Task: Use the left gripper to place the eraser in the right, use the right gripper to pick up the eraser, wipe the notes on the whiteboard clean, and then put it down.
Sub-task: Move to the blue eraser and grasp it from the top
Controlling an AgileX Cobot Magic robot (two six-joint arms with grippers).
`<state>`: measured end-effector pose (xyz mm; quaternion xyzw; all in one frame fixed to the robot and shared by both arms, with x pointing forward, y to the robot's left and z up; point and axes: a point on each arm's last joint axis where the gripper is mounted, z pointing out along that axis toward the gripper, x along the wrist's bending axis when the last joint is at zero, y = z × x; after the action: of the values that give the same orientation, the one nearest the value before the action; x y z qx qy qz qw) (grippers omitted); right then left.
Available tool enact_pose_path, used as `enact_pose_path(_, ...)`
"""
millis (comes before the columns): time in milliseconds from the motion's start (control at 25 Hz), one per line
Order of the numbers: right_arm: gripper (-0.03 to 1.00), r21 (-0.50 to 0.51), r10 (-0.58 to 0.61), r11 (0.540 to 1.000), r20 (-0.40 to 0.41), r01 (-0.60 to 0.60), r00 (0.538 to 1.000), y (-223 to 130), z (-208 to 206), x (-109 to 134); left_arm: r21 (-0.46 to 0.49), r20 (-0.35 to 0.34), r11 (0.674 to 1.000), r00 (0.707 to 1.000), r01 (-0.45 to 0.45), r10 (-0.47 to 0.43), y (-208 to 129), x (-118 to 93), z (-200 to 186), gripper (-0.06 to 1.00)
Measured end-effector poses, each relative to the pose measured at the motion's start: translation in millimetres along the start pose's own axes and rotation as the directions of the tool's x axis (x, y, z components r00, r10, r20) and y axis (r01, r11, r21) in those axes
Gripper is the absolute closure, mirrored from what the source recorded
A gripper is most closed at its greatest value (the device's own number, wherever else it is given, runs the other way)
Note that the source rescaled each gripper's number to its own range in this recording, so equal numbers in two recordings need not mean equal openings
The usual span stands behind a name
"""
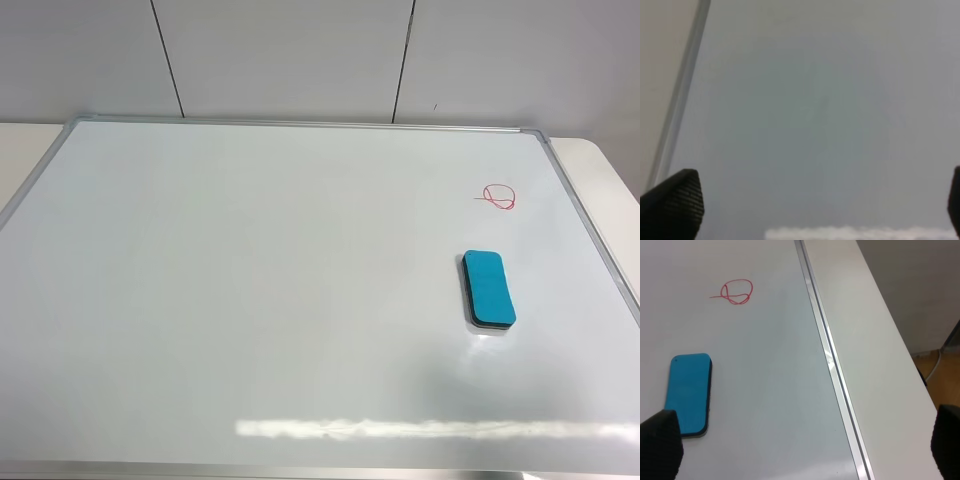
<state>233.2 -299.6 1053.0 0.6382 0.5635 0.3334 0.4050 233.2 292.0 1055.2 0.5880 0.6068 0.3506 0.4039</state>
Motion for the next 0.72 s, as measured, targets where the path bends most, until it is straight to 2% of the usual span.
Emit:
enact_pose_path(320,-0.03,0.0,0.0,1.0,0.0,0.0,1.0,0.0,0.0,0.0,0.001,-0.015,1.0,1.0,0.024,-0.024,-0.2,2.0,0.2,-0.05)
enact_pose_path(520,-0.03,0.0,0.0,1.0,0.0,0.0,1.0,0.0,0.0,0.0,0.009,0.046,1.0,0.999,0.002,-0.003,-0.4,3.8,-0.3,-0.05)
enact_pose_path(720,-0.03,0.0,0.0,1.0,0.0,0.0,1.0,0.0,0.0,0.0,0.01,0.056,1.0,0.998,-0.001,0.0,-0.4,4.0,-0.3,-0.05)
